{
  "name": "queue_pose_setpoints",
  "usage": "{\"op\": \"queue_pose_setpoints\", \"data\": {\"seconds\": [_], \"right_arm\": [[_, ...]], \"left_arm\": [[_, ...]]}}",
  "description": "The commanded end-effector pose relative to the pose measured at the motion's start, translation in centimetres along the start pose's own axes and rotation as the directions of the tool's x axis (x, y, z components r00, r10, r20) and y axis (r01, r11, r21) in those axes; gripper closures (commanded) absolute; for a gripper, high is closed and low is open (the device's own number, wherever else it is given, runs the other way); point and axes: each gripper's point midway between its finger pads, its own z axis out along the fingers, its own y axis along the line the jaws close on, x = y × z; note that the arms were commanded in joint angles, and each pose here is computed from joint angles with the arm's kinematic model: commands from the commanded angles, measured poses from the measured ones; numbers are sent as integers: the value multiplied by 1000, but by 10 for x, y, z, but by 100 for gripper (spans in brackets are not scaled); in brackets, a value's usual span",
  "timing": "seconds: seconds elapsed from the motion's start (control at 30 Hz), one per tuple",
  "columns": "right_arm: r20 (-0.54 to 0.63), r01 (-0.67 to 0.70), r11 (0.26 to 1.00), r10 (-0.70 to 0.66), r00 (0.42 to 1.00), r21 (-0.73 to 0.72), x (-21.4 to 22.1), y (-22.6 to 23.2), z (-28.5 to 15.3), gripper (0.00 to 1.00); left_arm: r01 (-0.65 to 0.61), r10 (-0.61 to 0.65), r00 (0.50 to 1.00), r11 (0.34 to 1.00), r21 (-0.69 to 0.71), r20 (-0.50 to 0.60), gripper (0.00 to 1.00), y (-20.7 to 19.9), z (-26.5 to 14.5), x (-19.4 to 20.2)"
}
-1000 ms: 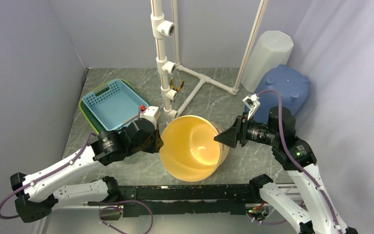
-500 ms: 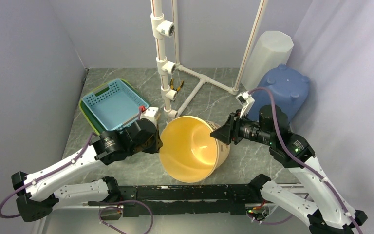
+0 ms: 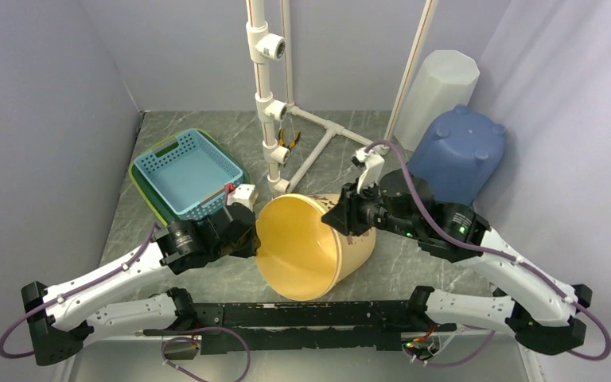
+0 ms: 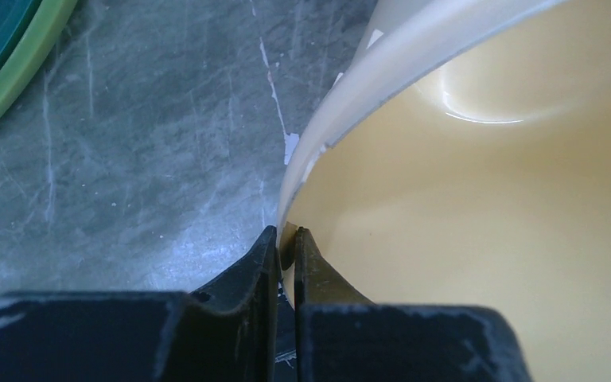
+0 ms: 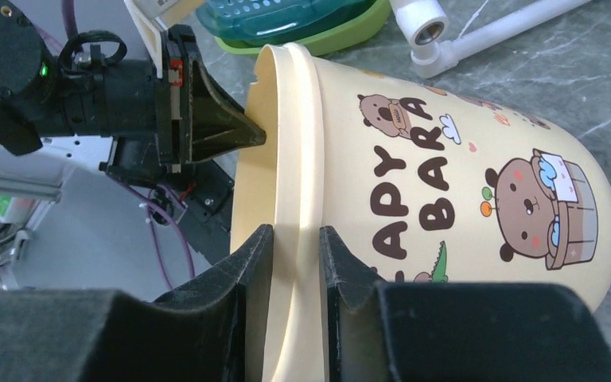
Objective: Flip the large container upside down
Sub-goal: Turn the container upside down at the center of the board.
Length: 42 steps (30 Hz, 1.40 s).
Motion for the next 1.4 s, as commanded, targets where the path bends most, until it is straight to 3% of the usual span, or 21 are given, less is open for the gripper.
{"op": "queue_pose_setpoints", "data": {"seconds": [0.0, 0.17, 0.77, 0.93, 1.37], "right_arm": [[-172, 76, 980, -44, 984, 183, 39, -23, 16, 88], [-210, 129, 970, -85, 974, 207, 47, -20, 25, 92], [-349, 240, 912, -118, 930, 333, 74, -51, 49, 96], [-369, 263, 904, -131, 920, 336, 78, -54, 52, 97], [-387, 273, 913, -144, 911, 304, 79, -45, 57, 99]], "left_arm": [[58, -61, 997, 997, 57, 50, 96, -12, 2, -7], [76, -77, 996, 996, 40, 42, 66, -2, 7, 5], [99, -99, 995, 993, -62, 6, 22, 22, 15, 24], [101, -100, 995, 992, -72, 13, 17, 25, 10, 22], [109, -107, 994, 989, -95, 20, 14, 31, 4, 20]]}}
